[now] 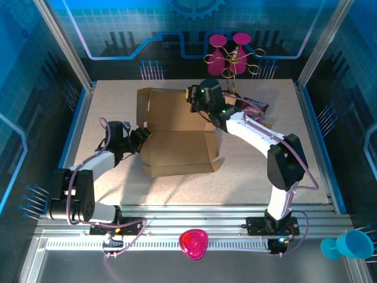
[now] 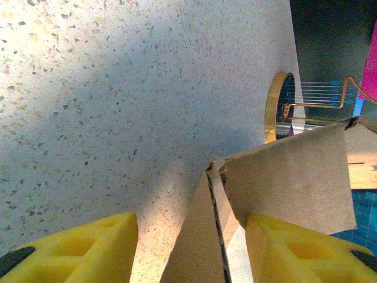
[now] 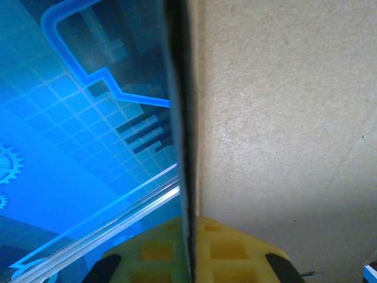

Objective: Fold the paper box

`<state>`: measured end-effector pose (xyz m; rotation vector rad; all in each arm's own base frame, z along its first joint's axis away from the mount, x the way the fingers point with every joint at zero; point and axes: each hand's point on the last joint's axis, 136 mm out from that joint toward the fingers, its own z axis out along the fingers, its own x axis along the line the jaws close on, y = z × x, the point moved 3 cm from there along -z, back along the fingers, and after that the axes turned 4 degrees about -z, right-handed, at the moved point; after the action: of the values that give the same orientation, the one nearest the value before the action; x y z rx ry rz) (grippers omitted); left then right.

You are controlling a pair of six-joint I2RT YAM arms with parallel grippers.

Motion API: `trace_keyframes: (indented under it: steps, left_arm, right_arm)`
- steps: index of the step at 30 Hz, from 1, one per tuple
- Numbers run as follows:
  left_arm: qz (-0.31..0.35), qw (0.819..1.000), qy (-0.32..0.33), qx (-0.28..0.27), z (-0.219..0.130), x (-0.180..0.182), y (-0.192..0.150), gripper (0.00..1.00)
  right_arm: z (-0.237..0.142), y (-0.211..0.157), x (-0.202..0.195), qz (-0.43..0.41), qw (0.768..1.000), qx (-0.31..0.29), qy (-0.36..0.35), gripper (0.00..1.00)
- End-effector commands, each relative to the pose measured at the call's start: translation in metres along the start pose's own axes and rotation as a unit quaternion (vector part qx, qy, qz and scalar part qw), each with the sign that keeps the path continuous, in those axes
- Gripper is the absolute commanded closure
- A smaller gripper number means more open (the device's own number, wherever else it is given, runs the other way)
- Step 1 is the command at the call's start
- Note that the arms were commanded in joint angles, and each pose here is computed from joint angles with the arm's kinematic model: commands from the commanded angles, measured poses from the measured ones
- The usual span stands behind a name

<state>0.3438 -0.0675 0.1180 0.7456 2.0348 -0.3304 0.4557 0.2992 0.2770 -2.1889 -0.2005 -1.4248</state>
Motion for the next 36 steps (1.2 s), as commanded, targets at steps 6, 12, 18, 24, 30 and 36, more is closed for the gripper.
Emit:
trace_keyframes:
  steps: [6, 12, 18, 24, 30, 36]
  left_arm:
    - [0.04, 0.999, 0.024, -0.005, -0.012, -0.009, -0.002, 0.55]
    - [0.05, 0.998, 0.025, -0.022, -0.053, -0.008, -0.024, 0.42]
    - [0.05, 0.998, 0.017, -0.028, -0.09, -0.009, -0.046, 0.39]
    - [0.064, 0.996, 0.01, -0.06, -0.116, -0.033, -0.036, 0.5]
    - [0.055, 0.993, 0.023, -0.101, -0.113, -0.048, 0.012, 0.64]
    - [0.071, 0.993, 0.045, -0.089, -0.086, -0.058, 0.042, 0.65]
  right_arm:
    - [0.002, 0.001, -0.008, 0.011, 1.0, -0.002, 0.001, 1.0]
    - [0.007, 0.016, -0.002, -0.03, 0.999, -0.019, 0.025, 1.0]
    - [0.013, 0.023, -0.007, -0.073, 0.997, -0.017, 0.035, 1.0]
    - [0.017, 0.024, -0.016, -0.082, 0.996, -0.005, 0.042, 1.0]
    - [0.018, 0.023, -0.024, -0.082, 0.996, 0.002, 0.038, 1.0]
    - [0.019, 0.023, -0.032, -0.078, 0.997, 0.005, 0.028, 1.0]
